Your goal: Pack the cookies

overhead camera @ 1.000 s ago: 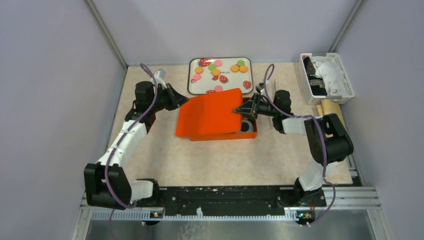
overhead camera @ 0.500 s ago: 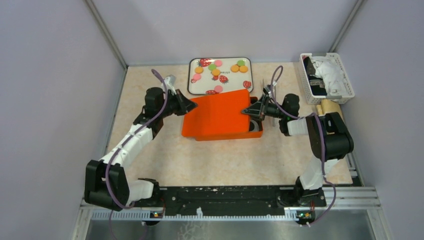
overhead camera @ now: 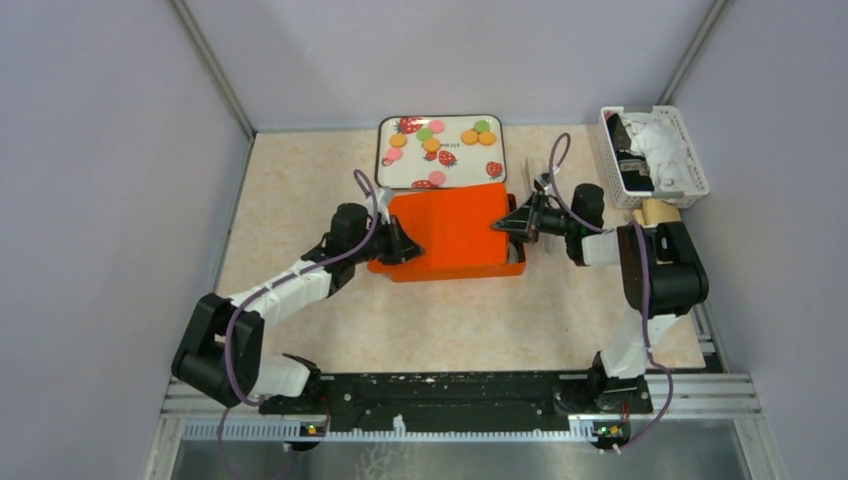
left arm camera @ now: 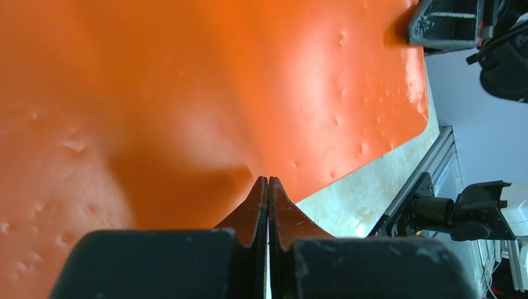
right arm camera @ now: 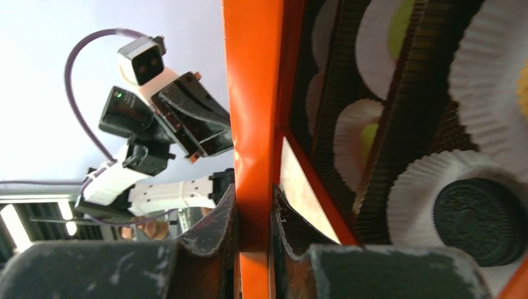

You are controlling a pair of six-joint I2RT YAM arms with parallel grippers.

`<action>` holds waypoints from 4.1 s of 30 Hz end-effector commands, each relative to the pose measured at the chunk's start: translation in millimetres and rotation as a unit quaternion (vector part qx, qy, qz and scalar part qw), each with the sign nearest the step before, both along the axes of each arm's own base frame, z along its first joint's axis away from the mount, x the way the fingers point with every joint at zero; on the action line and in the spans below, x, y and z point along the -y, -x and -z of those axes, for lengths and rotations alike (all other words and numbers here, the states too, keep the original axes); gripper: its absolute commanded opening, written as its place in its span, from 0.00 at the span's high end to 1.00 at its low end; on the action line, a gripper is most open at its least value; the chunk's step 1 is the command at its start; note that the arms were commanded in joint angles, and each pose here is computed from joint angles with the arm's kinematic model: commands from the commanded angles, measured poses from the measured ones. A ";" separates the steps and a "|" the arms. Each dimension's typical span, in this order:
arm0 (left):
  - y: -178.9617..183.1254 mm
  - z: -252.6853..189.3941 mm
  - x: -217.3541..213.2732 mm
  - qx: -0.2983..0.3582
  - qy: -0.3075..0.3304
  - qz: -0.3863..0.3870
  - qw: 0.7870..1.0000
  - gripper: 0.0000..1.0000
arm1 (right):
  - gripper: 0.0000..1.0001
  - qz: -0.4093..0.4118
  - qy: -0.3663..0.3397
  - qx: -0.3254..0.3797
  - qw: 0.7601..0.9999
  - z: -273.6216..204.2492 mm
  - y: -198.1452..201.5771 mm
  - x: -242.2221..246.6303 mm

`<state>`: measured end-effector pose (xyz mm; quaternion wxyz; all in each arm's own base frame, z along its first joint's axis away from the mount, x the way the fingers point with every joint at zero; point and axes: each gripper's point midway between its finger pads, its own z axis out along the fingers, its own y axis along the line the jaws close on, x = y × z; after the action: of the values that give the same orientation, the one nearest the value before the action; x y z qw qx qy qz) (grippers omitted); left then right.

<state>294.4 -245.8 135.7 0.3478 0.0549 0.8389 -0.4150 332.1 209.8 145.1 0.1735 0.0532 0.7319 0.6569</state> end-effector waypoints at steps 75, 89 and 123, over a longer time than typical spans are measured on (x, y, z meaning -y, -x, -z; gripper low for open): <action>-80.0 82.3 -93.7 -0.135 -0.075 -0.238 0.959 1.00 | 1.00 0.107 0.557 -0.003 0.824 95.4 -76.5 77.6; -55.7 35.9 -86.0 -0.096 -0.049 -0.216 0.970 1.00 | 1.00 0.003 0.496 0.065 0.866 83.5 -43.2 -65.4; -37.9 67.6 -78.5 -0.117 -0.050 -0.176 0.976 1.00 | 1.00 0.139 0.609 0.074 0.777 27.1 -40.3 10.7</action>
<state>333.3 -125.3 44.8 0.3114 -0.1727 0.9079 -0.2212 378.2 170.8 87.0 0.2784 -0.0182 0.9602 0.0136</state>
